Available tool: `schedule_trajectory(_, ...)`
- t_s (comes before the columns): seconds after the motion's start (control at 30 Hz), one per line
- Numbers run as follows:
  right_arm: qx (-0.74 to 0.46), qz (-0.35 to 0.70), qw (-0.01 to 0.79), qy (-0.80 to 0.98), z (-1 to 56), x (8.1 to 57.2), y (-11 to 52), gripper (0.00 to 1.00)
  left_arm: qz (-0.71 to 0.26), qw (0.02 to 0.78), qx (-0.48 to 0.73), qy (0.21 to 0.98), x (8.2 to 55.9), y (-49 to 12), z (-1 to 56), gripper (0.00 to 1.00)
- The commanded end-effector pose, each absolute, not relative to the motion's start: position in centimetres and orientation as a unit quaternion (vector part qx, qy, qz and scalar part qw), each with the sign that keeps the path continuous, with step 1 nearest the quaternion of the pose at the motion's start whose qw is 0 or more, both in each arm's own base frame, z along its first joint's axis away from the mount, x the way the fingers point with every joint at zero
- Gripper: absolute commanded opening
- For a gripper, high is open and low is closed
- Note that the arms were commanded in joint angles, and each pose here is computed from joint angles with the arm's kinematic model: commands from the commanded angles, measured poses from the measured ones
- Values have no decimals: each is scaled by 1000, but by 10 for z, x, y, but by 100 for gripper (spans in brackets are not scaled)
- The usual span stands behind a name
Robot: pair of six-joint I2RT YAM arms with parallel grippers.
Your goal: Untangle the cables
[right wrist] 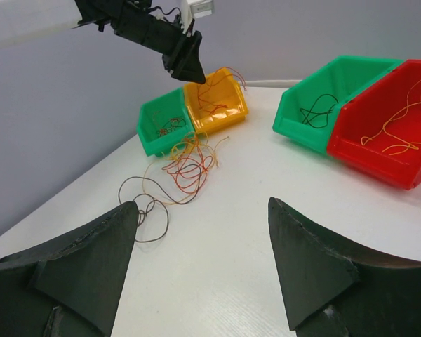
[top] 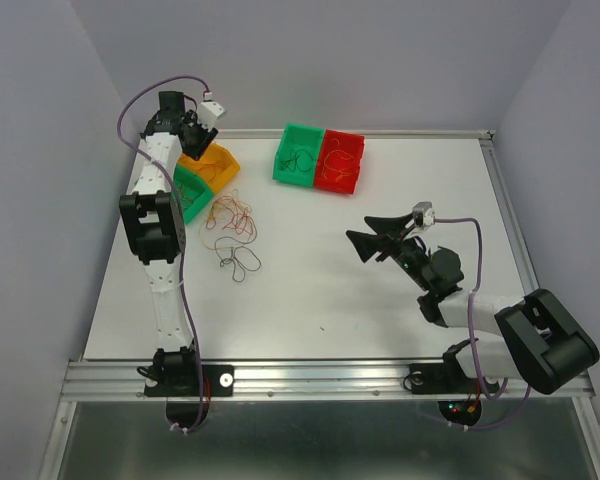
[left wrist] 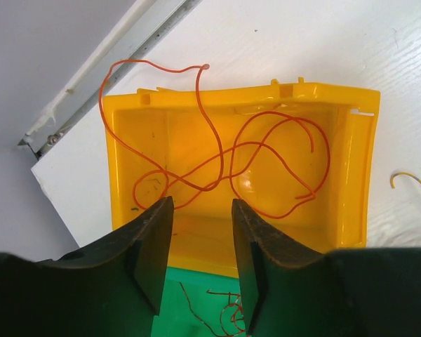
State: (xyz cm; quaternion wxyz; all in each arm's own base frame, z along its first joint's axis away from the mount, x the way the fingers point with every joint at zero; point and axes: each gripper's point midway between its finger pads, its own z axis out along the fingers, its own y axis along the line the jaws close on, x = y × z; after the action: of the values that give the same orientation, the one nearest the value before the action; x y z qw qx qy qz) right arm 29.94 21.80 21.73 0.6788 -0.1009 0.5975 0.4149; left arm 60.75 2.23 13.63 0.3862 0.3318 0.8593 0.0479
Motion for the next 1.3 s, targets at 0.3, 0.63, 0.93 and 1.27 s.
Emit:
schedule_trajectory(0.3,-112,440,768,452,301,279,207,79,78,399,414,815,610,23,152,61)
schedule_trajectory(0.63,-113,442,765,454,299,279,208,79,105,418,405,806,632,26,147,60)
schedule_trajectory(0.93,-115,446,761,456,298,283,212,79,109,415,424,798,639,16,137,62)
schedule_trajectory(1.27,-116,446,760,459,296,283,213,79,134,421,416,795,654,15,127,27)
